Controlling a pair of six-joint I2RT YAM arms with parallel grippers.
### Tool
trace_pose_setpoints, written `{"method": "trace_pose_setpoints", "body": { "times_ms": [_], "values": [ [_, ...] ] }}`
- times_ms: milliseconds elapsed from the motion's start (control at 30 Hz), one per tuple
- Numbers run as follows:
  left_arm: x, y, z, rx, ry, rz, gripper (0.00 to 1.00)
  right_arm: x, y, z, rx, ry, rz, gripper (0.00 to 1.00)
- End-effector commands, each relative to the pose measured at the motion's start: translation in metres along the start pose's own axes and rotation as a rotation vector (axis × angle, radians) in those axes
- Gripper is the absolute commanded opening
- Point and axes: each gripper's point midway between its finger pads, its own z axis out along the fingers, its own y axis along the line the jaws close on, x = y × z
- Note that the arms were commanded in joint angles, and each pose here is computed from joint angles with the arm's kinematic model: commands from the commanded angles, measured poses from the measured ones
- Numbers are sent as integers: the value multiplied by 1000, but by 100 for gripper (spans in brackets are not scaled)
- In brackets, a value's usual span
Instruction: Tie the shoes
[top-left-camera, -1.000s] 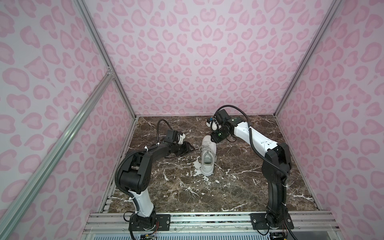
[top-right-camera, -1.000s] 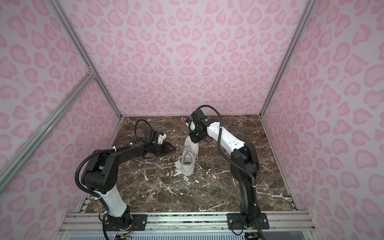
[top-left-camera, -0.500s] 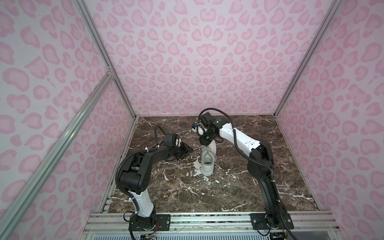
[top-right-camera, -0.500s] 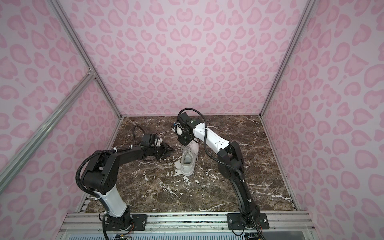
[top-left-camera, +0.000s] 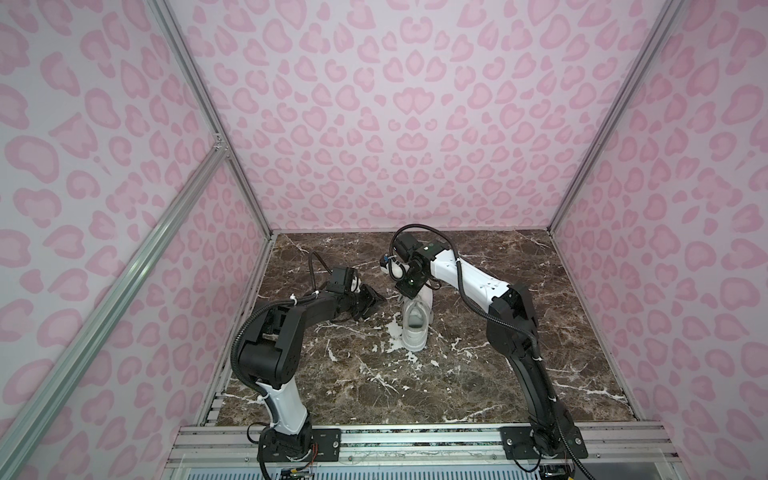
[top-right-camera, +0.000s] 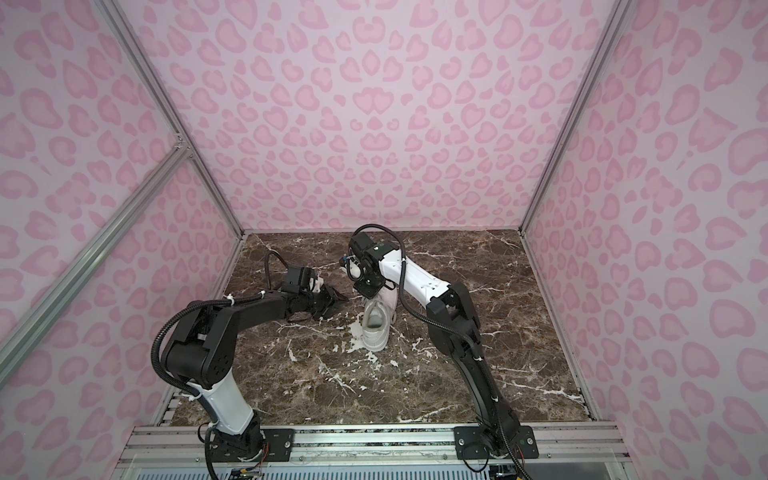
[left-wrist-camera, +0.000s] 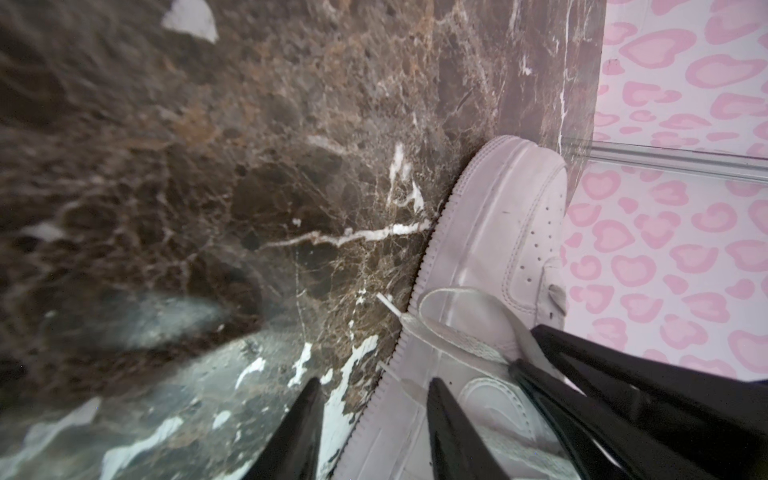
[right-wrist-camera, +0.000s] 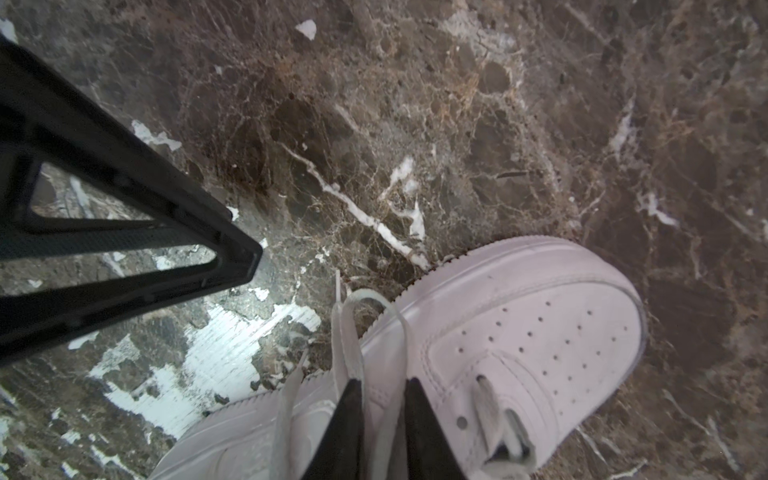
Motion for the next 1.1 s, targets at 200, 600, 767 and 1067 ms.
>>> {"method": "trace_pose_setpoints", "body": {
  "times_ms": [200,600,767,1067],
  "values": [
    [6,-7,19,39,28,-31,43,-1,5,-15,-20,-42,40,0],
    [-4,-23,33,127,19,-90,42,-11,9,-33,-239,-270,236,0],
    [-5,-31,41,158,37,-102,42,-11,6,-38,-287,-314,271,0],
    [2,-37,49,161,61,-107,40,-10,5,-39,-325,-352,306,0]
  ]
}}
